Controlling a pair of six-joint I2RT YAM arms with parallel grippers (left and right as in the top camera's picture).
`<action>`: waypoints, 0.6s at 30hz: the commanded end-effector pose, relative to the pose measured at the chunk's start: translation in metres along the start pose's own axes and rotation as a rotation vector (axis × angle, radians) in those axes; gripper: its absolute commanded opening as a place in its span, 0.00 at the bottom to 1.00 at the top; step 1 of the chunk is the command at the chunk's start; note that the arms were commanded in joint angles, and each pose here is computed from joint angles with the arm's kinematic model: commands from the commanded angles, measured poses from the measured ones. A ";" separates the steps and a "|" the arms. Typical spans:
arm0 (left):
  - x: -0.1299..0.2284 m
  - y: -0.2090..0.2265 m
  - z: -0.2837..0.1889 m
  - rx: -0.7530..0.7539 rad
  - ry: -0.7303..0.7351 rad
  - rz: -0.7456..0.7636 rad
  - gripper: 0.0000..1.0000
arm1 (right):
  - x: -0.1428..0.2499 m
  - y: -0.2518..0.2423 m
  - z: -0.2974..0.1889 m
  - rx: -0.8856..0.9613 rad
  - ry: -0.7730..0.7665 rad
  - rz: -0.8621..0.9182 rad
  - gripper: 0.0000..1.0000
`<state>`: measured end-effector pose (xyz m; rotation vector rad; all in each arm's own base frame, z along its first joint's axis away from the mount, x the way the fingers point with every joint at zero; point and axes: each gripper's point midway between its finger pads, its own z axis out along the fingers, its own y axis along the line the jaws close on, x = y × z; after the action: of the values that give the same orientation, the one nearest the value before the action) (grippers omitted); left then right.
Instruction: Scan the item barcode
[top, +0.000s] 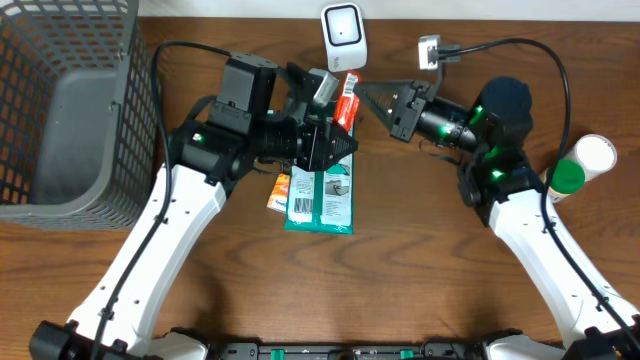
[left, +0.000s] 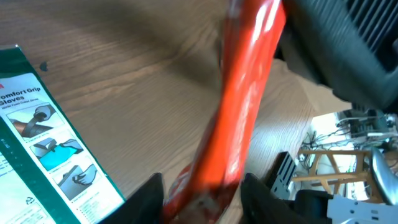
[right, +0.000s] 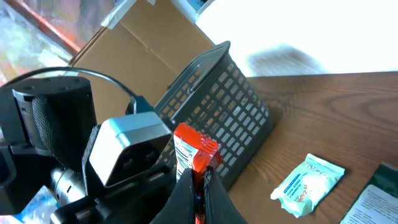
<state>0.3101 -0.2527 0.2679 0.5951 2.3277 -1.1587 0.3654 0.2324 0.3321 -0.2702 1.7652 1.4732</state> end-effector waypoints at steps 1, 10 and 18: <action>0.007 0.007 0.006 -0.014 0.021 -0.011 0.24 | -0.011 0.005 -0.003 0.004 -0.032 -0.006 0.01; 0.003 0.027 0.005 -0.128 0.000 -0.008 0.07 | -0.019 -0.003 -0.010 0.028 -0.055 -0.041 0.64; -0.016 0.080 -0.021 -0.504 -0.062 0.076 0.07 | -0.025 -0.055 -0.043 0.194 -0.058 -0.001 0.77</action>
<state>0.3395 -0.2238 0.2439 0.4875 2.3901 -0.8231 0.3891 0.1906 0.3101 -0.1364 1.8442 1.3693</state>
